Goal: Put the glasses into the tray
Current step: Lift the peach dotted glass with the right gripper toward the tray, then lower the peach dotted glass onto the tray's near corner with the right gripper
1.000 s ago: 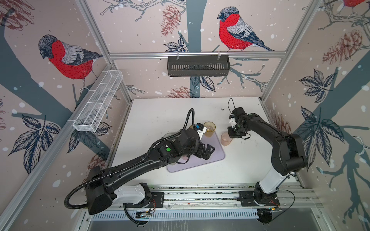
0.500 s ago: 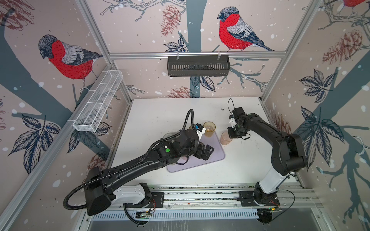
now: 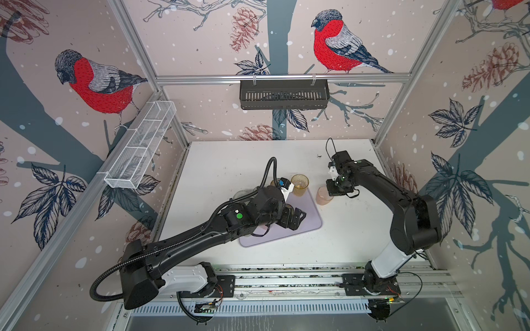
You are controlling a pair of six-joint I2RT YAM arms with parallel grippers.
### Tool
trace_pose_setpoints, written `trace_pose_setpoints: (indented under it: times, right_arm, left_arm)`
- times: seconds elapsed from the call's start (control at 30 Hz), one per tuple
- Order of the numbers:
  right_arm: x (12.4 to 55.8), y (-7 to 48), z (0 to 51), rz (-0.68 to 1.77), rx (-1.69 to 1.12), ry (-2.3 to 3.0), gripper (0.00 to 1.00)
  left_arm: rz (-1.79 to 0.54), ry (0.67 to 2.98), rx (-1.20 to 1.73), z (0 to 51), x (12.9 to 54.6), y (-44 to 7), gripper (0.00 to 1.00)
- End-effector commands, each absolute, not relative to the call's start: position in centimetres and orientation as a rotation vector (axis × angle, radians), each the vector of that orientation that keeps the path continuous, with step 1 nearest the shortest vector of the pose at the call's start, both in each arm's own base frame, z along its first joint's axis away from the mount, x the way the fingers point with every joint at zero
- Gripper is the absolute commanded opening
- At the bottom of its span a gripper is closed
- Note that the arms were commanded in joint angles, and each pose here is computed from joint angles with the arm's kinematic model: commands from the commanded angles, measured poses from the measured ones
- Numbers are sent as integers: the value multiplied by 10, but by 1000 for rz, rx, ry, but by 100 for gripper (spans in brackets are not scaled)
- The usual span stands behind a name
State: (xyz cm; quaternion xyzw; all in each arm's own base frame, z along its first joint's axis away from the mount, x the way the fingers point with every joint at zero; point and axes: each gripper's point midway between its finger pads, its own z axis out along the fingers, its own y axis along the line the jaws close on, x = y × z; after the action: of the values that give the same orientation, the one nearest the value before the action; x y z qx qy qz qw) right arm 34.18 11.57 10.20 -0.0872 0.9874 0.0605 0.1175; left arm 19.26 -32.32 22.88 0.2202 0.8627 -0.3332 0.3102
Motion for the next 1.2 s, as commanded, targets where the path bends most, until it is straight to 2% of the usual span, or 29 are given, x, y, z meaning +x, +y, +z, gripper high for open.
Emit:
trace_pose_setpoints:
  times: [0.0, 0.37, 1.17]
  right_arm:
    - [337, 112, 110, 134, -282, 2893, 2]
    - [323, 122, 121, 133, -315, 2888, 1]
    - [294, 166, 116, 211, -379, 2887, 1]
  left_arm:
    - [-906, 2237, 534, 240, 195, -323, 97]
    - [-936, 2227, 493, 250, 193, -317, 97]
    - [-934, 2276, 414, 238, 184, -296, 97]
